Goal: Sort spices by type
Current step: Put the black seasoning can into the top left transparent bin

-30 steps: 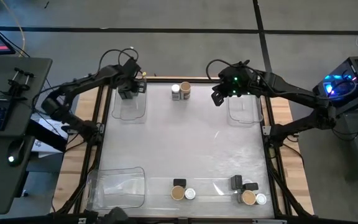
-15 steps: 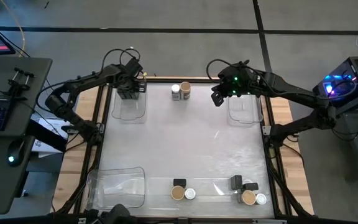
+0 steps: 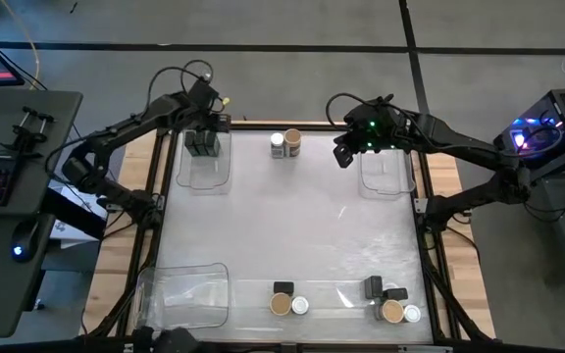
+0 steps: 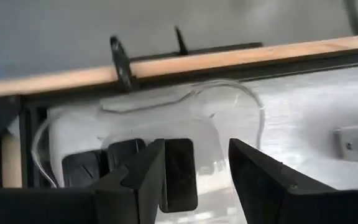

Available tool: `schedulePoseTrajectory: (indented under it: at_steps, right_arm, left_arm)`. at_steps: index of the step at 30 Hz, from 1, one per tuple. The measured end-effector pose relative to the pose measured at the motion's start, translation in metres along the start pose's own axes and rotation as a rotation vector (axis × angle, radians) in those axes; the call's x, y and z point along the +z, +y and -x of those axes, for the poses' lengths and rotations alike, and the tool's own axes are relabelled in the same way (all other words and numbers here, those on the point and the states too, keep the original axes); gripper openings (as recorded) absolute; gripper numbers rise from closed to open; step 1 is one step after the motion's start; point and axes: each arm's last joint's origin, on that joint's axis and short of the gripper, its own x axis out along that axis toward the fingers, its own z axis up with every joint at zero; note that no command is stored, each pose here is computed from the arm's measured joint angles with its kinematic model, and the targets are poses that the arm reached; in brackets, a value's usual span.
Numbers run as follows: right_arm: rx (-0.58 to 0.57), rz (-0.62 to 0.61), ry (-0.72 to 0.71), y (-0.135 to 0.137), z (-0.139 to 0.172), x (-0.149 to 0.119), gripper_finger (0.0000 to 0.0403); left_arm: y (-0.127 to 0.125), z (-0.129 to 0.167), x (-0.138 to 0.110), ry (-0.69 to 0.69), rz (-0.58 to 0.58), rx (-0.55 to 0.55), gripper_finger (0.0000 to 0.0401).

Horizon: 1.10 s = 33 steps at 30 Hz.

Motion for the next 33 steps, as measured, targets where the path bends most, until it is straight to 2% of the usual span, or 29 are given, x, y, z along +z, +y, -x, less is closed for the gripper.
schedulePoseTrajectory:
  at_steps: [2,5,7,11,13,21,27,33]
  right_arm:
    - [0.003,-0.003,0.001,0.000,0.000,0.000,0.0000]
    - [0.004,-0.003,0.002,0.000,0.000,0.000,0.0000]
    - [0.004,-0.003,0.002,0.000,0.000,0.000,0.0000]
    - [0.004,-0.003,0.002,0.000,0.000,0.000,0.0000]
    - [0.005,-0.003,0.001,0.000,0.000,0.000,0.0000]
    - [0.010,-0.022,-0.014,0.001,0.000,0.002,0.0000]
    - [0.010,-0.028,-0.015,0.001,0.000,0.002,0.0000]
    - [0.011,-0.028,-0.016,0.001,0.000,0.002,0.0000]
  left_arm:
    - [-0.005,0.006,-0.004,0.012,-0.060,-0.018,0.0128]
    - [-0.013,0.005,-0.022,0.093,-0.140,-0.012,0.0038]
    - [-0.020,0.001,-0.035,0.127,-0.184,-0.021,0.0014]
    - [-0.027,-0.004,-0.061,0.200,-0.276,-0.010,0.0002]
    - [-0.028,-0.005,-0.066,0.206,-0.307,0.019,0.0002]
    - [-0.014,-0.028,-0.062,0.244,-0.354,0.081,0.0000]
    - [-0.016,-0.037,-0.053,0.202,-0.334,0.024,0.0000]
    - [-0.011,-0.039,-0.049,0.196,-0.337,0.026,0.0000]
